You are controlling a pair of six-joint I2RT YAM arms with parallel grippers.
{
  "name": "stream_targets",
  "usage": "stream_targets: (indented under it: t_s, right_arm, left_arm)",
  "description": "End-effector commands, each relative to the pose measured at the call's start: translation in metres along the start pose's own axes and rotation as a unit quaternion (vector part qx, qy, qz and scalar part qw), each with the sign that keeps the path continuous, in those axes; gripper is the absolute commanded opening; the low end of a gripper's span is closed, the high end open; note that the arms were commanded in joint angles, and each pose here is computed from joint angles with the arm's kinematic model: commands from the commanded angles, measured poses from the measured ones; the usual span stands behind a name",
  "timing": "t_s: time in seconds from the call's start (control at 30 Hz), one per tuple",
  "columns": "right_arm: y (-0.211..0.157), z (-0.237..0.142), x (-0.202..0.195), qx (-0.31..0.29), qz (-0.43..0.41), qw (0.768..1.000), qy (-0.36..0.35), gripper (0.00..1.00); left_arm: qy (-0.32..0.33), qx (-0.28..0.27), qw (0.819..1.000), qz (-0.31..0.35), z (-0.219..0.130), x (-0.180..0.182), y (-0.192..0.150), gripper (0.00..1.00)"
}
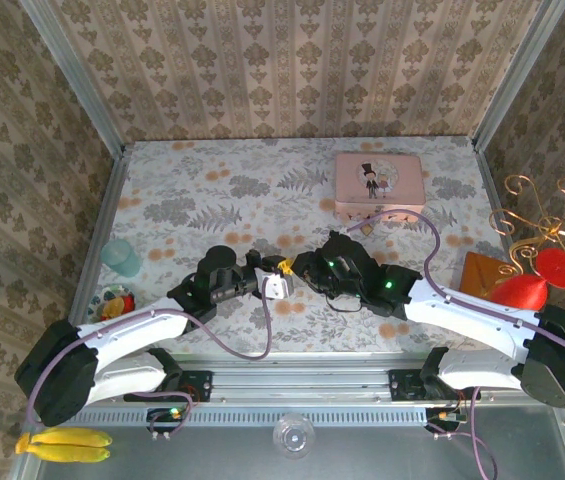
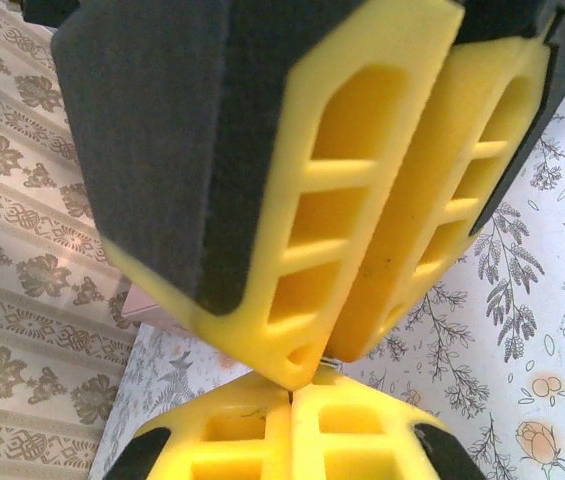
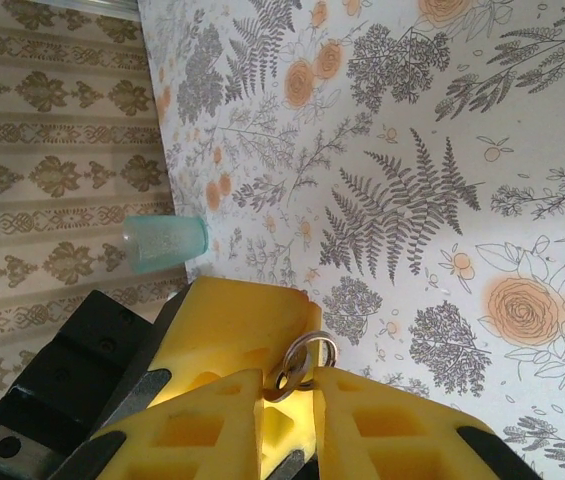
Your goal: Unlock the padlock with the key
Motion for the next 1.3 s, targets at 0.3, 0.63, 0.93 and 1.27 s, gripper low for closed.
stream_targets:
  t_s: [0.3, 0.63, 0.93, 1.27]
  right_arm:
    - [0.0048, -0.0033, -0.0094, -0.024, 0.015, 1.0, -0.014, 0.24]
    - [0.0063, -0.0027, -0.0108, -0.026, 0.015, 0.999, -0.018, 0.17]
    - [0.0057, -0.0021, -0.0113, -0.024, 0.014, 0.999, -0.019, 0.11]
    - [0.0066, -0.0038, -0.0096, -0.026, 0.007, 0.999, -0.019, 0.02]
  left_arm:
    - [-0.005, -0.024, 1.0, 0.018, -0.0021, -0.0042, 0.0049, 0.0]
    - [-0.013, -0.032, 0.999, 0.025, -0.0007, -0.0082, 0.0076, 0.0]
    - [-0.014, -0.035, 0.999, 0.029, 0.0002, -0.0096, 0.0092, 0.0]
    - [-0.002, -0.033, 0.999, 0.022, 0.0021, -0.0078, 0.0083, 0.07]
Point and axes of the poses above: each hand's point on the last joint's axis, 136 mm out from that joint toward the fingers, its own z axis out along the fingers, its own x axis along the line the jaws close on, y = z × x, the point moved 9 cm from there along -z, back along the fingers
